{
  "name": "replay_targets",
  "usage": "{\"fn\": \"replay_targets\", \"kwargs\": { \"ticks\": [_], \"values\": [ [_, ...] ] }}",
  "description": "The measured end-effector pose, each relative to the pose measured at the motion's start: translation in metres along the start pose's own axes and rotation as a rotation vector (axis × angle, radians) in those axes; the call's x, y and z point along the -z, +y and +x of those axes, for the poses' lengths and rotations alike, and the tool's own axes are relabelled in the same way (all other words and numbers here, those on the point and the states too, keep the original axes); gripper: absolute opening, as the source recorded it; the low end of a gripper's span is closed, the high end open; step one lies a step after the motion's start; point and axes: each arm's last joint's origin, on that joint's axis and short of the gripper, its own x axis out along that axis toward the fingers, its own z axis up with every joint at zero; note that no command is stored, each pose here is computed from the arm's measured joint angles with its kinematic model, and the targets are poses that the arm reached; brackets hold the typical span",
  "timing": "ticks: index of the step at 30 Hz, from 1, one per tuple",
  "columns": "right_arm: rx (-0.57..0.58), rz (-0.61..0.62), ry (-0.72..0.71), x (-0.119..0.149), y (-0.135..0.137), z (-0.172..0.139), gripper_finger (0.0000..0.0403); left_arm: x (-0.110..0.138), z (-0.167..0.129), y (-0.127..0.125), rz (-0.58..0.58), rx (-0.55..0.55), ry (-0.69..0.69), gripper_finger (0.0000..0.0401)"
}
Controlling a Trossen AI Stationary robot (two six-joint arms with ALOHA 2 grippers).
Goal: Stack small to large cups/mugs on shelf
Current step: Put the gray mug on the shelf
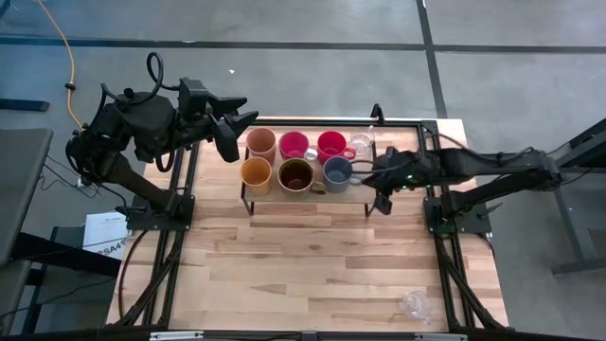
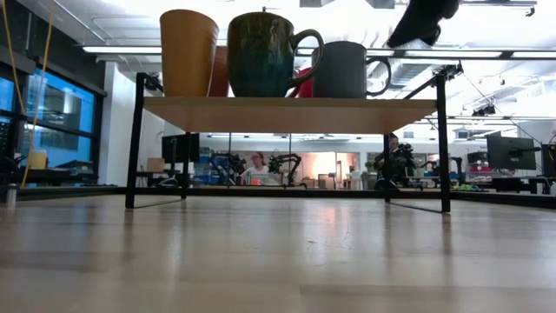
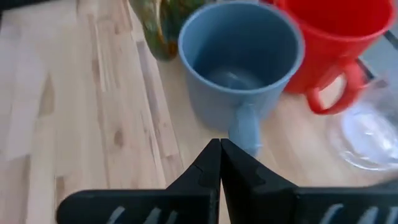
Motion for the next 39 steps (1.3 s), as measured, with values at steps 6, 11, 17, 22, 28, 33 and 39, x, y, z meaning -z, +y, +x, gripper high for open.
{"fn": "replay_targets", "kwargs": {
  "ticks": [6, 11, 17, 22, 28, 33, 39],
  "values": [
    [0.09, 0.031, 0.073, 0.006, -0.007, -0.016, 0.0, 0.0, 0.0, 0.0, -0.001, 0.0, 0.0, 0.0223],
    [0.134, 0.028, 0.121, 0.017, -0.007, 0.003, 0.0, 0.0, 0.0, 0.0, -0.001, 0.0, 0.0, 0.0223],
    [0.2, 0.052, 0.063, 0.01, -0.01, 0.015, 0.0, 0.0, 0.0, 0.0, -0.001, 0.0, 0.0, 0.0223],
    [0.186, 0.066, 0.048, 0.007, -0.011, 0.018, 0.0, 0.0, 0.0, 0.0, -0.001, 0.0, 0.0, 0.0223],
    [0.167, 0.075, -0.006, 0.001, -0.01, 0.018, 0.0, 0.0, 0.0, 0.0, -0.002, 0.001, 0.0, 0.0223],
    [0.178, 0.073, -0.002, 0.001, -0.01, 0.017, 0.0, 0.0, 0.0, 0.0, -0.002, 0.001, 0.0, 0.0223],
    [0.168, 0.108, 0.116, 0.011, -0.012, 0.012, 0.0, 0.0, 0.0, 0.0, 0.0, 0.001, 0.001, 0.0223]
  ]
}}
